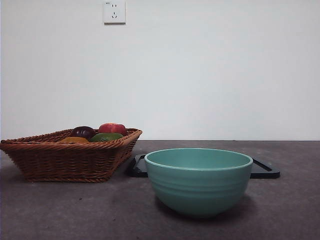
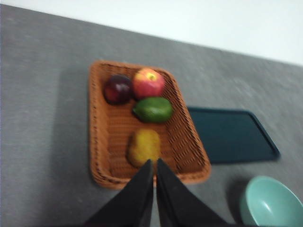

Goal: Pick up the wifruite, put it on the bowl, pick up the plate, put it on desk

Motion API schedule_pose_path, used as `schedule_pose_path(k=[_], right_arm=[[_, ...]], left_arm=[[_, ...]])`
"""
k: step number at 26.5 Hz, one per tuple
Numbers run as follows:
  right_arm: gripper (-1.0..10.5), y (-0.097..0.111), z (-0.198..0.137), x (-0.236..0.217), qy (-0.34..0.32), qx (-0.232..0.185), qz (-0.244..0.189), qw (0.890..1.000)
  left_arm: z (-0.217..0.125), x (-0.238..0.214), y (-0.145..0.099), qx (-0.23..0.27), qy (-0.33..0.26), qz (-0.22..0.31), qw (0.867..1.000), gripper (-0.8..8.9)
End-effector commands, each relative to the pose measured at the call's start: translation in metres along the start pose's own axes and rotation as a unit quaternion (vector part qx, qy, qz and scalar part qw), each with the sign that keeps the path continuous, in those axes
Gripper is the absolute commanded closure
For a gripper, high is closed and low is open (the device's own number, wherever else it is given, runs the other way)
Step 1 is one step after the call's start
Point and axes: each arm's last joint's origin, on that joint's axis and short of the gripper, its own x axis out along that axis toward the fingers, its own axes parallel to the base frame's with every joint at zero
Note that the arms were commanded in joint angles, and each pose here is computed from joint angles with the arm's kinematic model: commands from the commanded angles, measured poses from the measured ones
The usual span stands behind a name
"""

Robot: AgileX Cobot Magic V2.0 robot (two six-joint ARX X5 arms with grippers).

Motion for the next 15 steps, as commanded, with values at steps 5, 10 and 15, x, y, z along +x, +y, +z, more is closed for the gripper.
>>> schedule_pose_path(k=[5, 10, 15], right_arm=[[9.4, 0.017, 0.025, -0.008, 0.064, -0.039, 0.062, 0.995], [9.4, 0.03, 0.026, -0.011, 0.147, -0.064, 0.127, 0.979], [9.4, 0.037, 0.021, -0.012, 0.177, -0.081, 0.174, 0.965]], left_arm=[[0.026, -0.004, -0.017, 0.041, 0.067, -0.062, 0.995, 8.03], [0.04, -0.01, -0.032, 0.059, 0.114, -0.124, 0.984, 8.03], [0.038, -0.008, -0.038, 0.059, 0.156, -0.166, 0.972, 8.03]])
